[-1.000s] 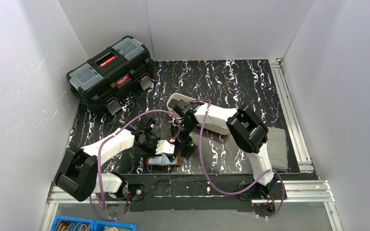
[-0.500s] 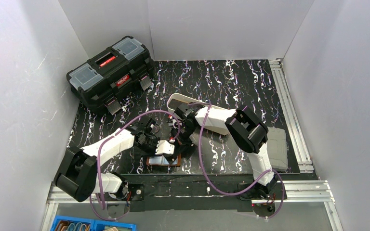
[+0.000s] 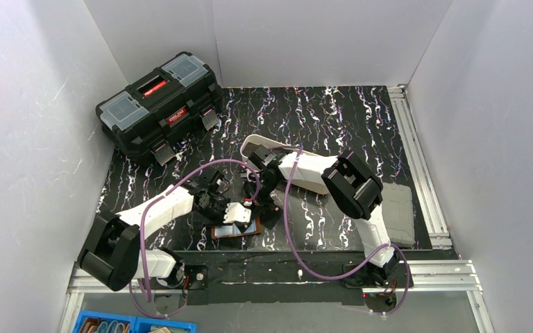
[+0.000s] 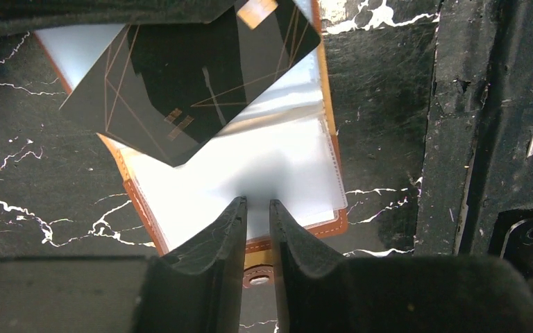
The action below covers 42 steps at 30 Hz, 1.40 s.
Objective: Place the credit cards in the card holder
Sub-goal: Insert the credit card into the card holder.
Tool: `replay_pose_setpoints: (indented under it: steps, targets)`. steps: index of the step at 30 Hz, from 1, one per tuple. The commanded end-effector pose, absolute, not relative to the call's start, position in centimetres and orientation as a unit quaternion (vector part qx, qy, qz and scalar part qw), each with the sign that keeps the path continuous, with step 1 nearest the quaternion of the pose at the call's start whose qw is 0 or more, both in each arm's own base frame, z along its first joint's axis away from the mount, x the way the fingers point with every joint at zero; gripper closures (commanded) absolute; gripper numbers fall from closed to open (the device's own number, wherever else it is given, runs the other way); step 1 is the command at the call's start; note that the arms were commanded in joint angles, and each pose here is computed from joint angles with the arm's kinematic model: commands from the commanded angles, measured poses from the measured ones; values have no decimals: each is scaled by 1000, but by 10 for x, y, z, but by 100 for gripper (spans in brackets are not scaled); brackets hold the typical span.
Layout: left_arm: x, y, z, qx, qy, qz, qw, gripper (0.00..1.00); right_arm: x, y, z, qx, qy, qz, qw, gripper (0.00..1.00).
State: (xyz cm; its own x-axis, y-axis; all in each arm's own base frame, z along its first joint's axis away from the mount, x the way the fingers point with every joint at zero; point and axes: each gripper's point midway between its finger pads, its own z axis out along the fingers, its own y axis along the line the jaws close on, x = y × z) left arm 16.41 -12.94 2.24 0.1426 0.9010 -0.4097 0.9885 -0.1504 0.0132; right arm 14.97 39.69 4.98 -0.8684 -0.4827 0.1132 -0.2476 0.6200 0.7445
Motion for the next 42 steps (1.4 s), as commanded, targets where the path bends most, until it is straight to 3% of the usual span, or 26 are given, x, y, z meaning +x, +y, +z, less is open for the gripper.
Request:
replay_pose_setpoints:
  steps: [1,24,26,31,42]
  targets:
    - [155,-127,24,747,631,-164,133,83,166,405,39,199,-896,-375,127,99]
    - [153,-127,26,744,636,-171,116,86,182,417,34,198,-900,-377,88,99]
    - [154,-128,28,742,638,-172,116,86,181,417,35,200,-901,-376,86,95]
    - [155,-131,34,728,652,-178,120,88,178,416,38,211,-900,-372,78,75]
    - [149,-130,35,698,684,-182,114,89,172,423,48,248,-904,-345,55,71]
